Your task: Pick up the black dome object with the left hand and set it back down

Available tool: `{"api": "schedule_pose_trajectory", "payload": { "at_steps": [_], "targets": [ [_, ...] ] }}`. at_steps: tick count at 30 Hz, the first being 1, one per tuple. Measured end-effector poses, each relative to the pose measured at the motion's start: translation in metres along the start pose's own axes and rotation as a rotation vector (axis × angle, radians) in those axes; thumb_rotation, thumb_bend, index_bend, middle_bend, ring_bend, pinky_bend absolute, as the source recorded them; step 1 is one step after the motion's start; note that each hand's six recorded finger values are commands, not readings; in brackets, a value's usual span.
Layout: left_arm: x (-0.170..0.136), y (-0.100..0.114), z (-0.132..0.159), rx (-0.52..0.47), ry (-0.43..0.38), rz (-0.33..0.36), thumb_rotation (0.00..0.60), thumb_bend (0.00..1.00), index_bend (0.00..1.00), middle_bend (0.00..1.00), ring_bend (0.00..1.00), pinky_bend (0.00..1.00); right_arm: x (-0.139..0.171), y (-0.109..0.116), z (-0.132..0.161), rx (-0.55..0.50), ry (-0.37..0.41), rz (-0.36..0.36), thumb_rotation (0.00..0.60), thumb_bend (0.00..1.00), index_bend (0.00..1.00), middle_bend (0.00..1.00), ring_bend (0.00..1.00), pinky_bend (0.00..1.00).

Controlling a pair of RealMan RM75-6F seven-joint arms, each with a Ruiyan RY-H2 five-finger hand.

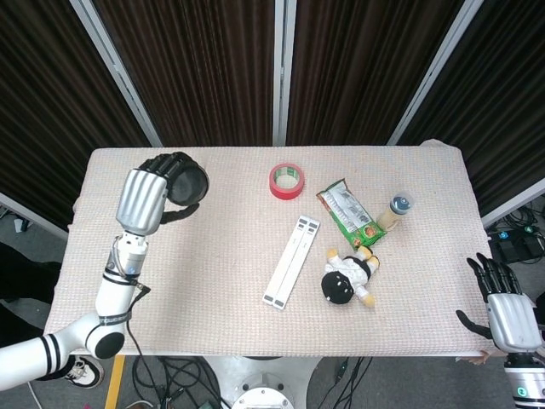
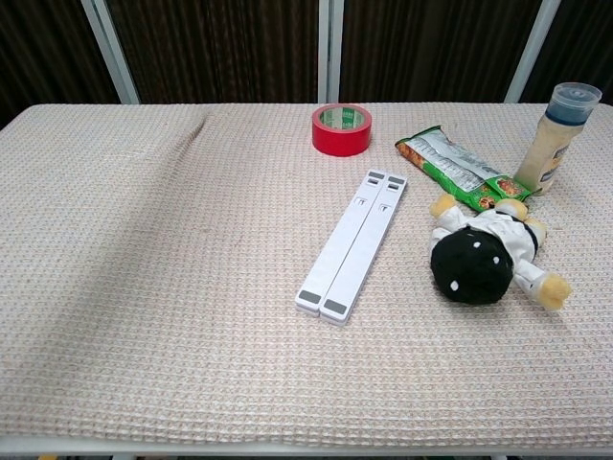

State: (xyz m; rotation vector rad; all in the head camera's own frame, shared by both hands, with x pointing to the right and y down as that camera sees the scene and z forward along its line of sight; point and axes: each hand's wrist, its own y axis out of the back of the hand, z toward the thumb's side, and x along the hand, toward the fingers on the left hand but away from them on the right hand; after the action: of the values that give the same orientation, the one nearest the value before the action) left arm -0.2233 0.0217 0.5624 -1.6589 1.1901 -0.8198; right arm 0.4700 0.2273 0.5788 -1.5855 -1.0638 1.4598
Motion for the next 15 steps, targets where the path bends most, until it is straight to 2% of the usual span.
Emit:
{"api": "schedule_pose_trajectory", "payload": {
  "at_steps": [2,5,7,9,10,13,15],
  "targets": [
    [-0.005,-0.014,-0.005,-0.002,0.016,-0.055,0.600,0.24,0.45,0.47,0.36,0.48,0.000,0.000,-0.001,-0.001,-0.004,0.003,0.600,0.10,0.00,0.00,0.00,0.00],
    [-0.020,-0.053,-0.021,0.002,0.052,-0.215,0.600,0.23,0.46,0.47,0.36,0.48,0.001,0.001,0.000,-0.002,-0.001,-0.001,0.600,0.10,0.00,0.00,0.00,0.00],
    [-0.032,-0.084,-0.034,0.004,0.078,-0.351,0.600,0.23,0.47,0.47,0.35,0.48,0.001,0.003,0.000,-0.002,0.000,-0.009,0.600,0.10,0.00,0.00,0.00,0.00],
    [-0.044,-0.107,-0.044,0.008,0.095,-0.467,0.600,0.23,0.47,0.47,0.35,0.48,0.002,0.005,-0.002,0.000,-0.004,-0.014,0.600,0.10,0.00,0.00,0.00,0.00],
    [-0.047,-0.114,-0.045,0.007,0.095,-0.502,0.600,0.23,0.47,0.47,0.35,0.48,0.002,0.005,-0.002,0.000,-0.006,-0.013,0.600,0.10,0.00,0.00,0.00,0.00],
    [-0.046,-0.119,-0.041,0.003,0.074,-0.537,0.600,0.23,0.47,0.47,0.35,0.48,0.001,0.003,-0.003,0.000,-0.009,-0.003,0.600,0.10,0.00,0.00,0.00,0.00],
    [-0.036,-0.111,-0.035,0.008,0.051,-0.492,0.600,0.23,0.47,0.47,0.35,0.48,0.002,0.000,-0.003,0.001,-0.007,0.005,0.600,0.10,0.00,0.00,0.00,0.00]
  ]
}}
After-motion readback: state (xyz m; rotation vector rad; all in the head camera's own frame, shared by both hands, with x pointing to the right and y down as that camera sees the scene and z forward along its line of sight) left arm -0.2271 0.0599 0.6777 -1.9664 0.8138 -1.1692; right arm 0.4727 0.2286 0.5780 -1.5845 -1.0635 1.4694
